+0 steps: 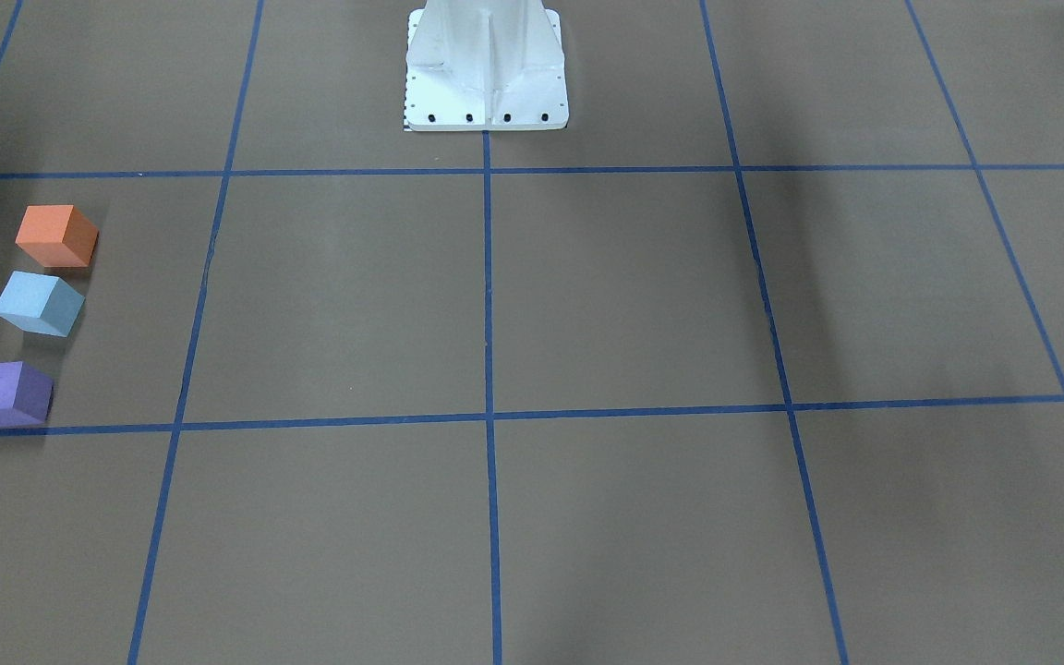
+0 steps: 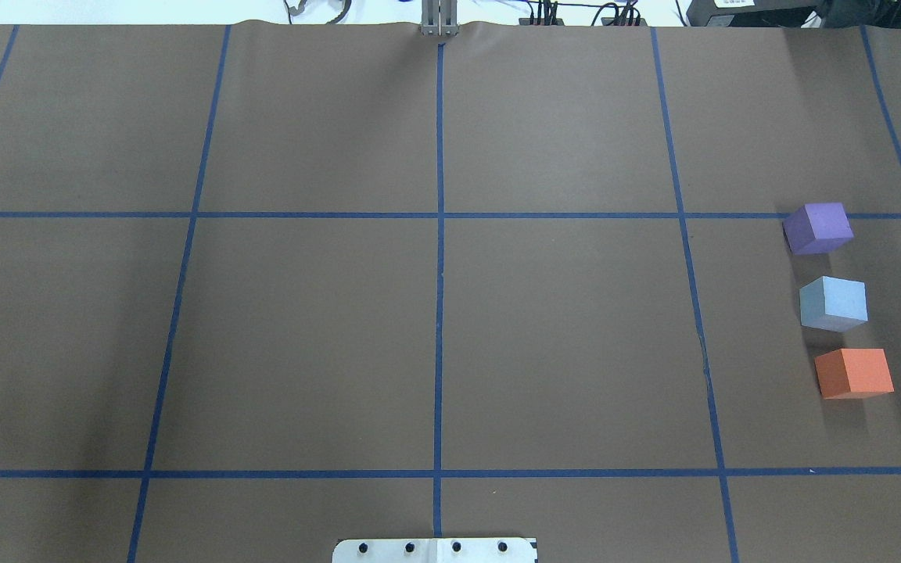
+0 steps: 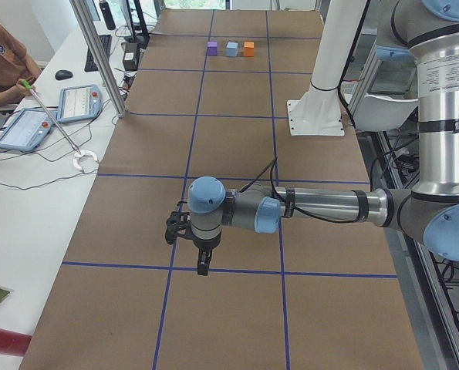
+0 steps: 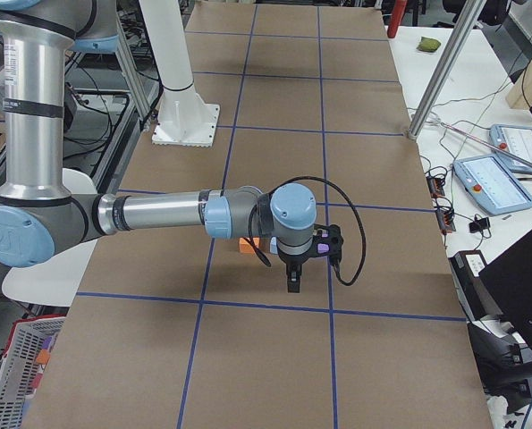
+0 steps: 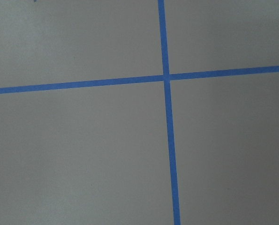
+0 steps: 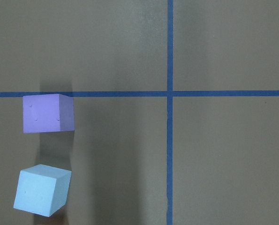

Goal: Place blue block between orange and purple blocks

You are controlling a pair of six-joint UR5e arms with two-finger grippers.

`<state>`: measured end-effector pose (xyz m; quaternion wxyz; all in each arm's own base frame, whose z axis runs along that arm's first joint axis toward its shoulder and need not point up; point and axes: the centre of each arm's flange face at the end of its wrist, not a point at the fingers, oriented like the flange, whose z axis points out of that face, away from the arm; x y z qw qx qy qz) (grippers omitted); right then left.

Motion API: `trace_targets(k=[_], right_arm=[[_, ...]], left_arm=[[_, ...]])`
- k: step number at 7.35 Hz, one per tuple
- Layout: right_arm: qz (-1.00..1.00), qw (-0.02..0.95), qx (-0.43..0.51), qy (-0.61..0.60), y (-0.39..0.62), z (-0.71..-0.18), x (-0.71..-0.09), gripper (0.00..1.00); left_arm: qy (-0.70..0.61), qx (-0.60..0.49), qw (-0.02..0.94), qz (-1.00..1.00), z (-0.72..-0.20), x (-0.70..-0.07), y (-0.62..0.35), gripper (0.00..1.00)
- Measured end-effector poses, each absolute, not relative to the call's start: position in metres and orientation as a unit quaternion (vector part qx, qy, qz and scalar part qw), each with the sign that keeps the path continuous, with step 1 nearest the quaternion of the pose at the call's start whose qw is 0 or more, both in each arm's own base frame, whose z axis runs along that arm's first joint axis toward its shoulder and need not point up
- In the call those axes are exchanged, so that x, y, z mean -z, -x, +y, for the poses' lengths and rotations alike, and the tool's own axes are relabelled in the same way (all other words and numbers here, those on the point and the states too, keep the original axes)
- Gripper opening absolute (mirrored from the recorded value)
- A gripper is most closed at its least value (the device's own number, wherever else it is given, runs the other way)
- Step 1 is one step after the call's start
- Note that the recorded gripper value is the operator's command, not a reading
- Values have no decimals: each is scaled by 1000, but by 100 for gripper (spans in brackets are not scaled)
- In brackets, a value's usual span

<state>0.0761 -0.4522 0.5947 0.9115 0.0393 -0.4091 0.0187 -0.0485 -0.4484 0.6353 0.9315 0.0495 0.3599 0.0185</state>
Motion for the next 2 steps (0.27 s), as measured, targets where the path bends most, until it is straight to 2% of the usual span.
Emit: trace_targets(k=[2], right_arm=[[-409,911,-18,-40,-76,-452,-594,100]], left_arm=[[-50,-18,931,361,-448,-635,49,100]])
